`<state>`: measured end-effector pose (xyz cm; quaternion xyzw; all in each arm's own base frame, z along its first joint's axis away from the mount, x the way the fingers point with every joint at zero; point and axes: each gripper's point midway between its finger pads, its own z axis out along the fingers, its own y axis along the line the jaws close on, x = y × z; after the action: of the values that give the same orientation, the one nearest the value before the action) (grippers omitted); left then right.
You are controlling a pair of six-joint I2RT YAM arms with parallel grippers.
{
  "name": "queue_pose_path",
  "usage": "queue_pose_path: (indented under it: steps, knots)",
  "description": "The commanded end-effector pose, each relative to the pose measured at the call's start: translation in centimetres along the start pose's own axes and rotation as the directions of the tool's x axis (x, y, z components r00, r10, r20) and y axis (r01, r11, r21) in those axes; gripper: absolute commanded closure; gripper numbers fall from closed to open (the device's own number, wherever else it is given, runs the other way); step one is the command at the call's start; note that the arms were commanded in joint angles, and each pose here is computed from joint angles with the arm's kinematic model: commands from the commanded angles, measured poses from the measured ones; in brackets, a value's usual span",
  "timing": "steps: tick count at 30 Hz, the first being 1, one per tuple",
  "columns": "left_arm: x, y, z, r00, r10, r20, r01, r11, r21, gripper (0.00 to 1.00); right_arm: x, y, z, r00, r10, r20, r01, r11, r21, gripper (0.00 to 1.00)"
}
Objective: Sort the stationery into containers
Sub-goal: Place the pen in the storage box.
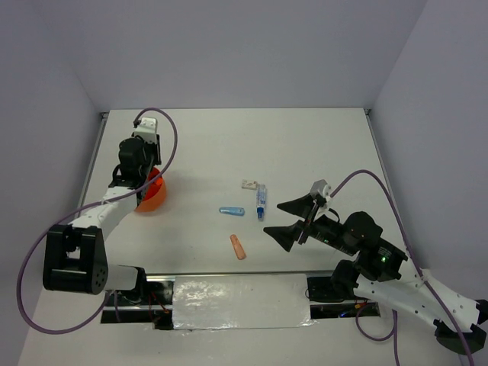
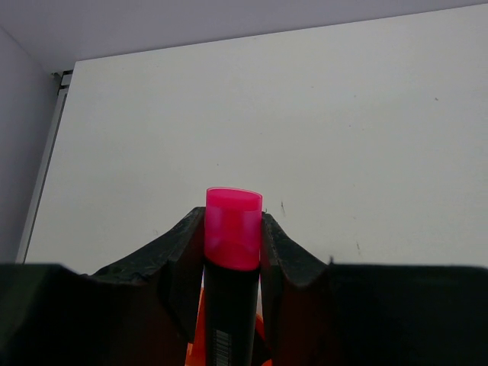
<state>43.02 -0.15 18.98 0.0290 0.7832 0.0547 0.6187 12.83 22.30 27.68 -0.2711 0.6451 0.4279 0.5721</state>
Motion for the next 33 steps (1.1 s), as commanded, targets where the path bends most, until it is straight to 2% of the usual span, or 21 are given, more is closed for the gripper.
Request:
queue_pose_path:
  steps: [1, 11, 15, 17, 18, 22, 24, 26, 28, 31, 33]
  knots:
    - [-1.0, -0.2, 0.3, 0.999, 0.003, 0.045, -0.003, 1.000, 0.006, 0.67, -1.1, 0.4, -0.2, 0.999, -0.018, 0.032, 0.018, 1.000, -0.020, 0.09]
    - [1.6, 0.4, 0.9, 1.000, 0.007, -0.010, -0.008, 0.999, -0.050, 0.69, -0.9, 0.4, -0.1, 0.999, -0.017, 0.029, 0.018, 1.000, -0.020, 0.09]
    - [1.6, 0.5, 0.7, 1.000, 0.005, -0.004, -0.006, 0.998, -0.060, 0.56, -0.9, 0.4, -0.1, 0.999, -0.019, 0.027, 0.019, 1.000, -0.021, 0.09]
    - [1.8, 0.6, 0.6, 1.000, 0.005, -0.003, -0.006, 0.998, -0.066, 0.54, -0.9, 0.4, -0.1, 0.999, -0.019, 0.027, 0.019, 1.000, -0.022, 0.09]
    - [1.8, 0.6, 0.6, 1.000, 0.007, -0.003, -0.007, 0.998, -0.066, 0.48, -1.0, 0.4, -0.1, 0.999, -0.019, 0.029, 0.019, 1.000, -0.021, 0.09]
    - [1.6, 0.7, 0.4, 1.000, 0.010, 0.001, -0.010, 0.997, -0.073, 0.42, -1.0, 0.4, 0.0, 0.999, -0.020, 0.028, 0.021, 1.000, -0.022, 0.09]
    - [1.4, 0.9, 0.3, 1.000, 0.007, 0.013, -0.006, 0.997, -0.079, 0.33, -1.0, 0.4, 0.0, 0.999, -0.020, 0.025, 0.021, 1.000, -0.022, 0.08]
    - [1.3, 0.9, 0.2, 1.000, 0.008, 0.015, -0.007, 0.997, -0.081, 0.31, -0.9, 0.5, 0.1, 1.000, -0.021, 0.020, 0.022, 0.999, -0.024, 0.09]
    - [0.7, 0.9, 0.1, 1.000, 0.006, 0.026, -0.003, 0.997, -0.079, 0.30, -1.0, 0.4, 0.2, 1.000, -0.021, 0.022, 0.022, 1.000, -0.021, 0.08]
    - [-1.1, 0.9, -0.3, 0.998, -0.007, 0.069, 0.012, 0.997, -0.070, 0.18, -0.9, 0.4, 0.3, 1.000, -0.016, 0.019, 0.017, 1.000, -0.020, 0.08]
    - [-1.8, 1.0, -0.6, 0.996, -0.011, 0.089, 0.017, 0.997, -0.073, 0.17, -0.9, 0.4, 0.4, 1.000, -0.013, 0.019, 0.014, 1.000, -0.021, 0.09]
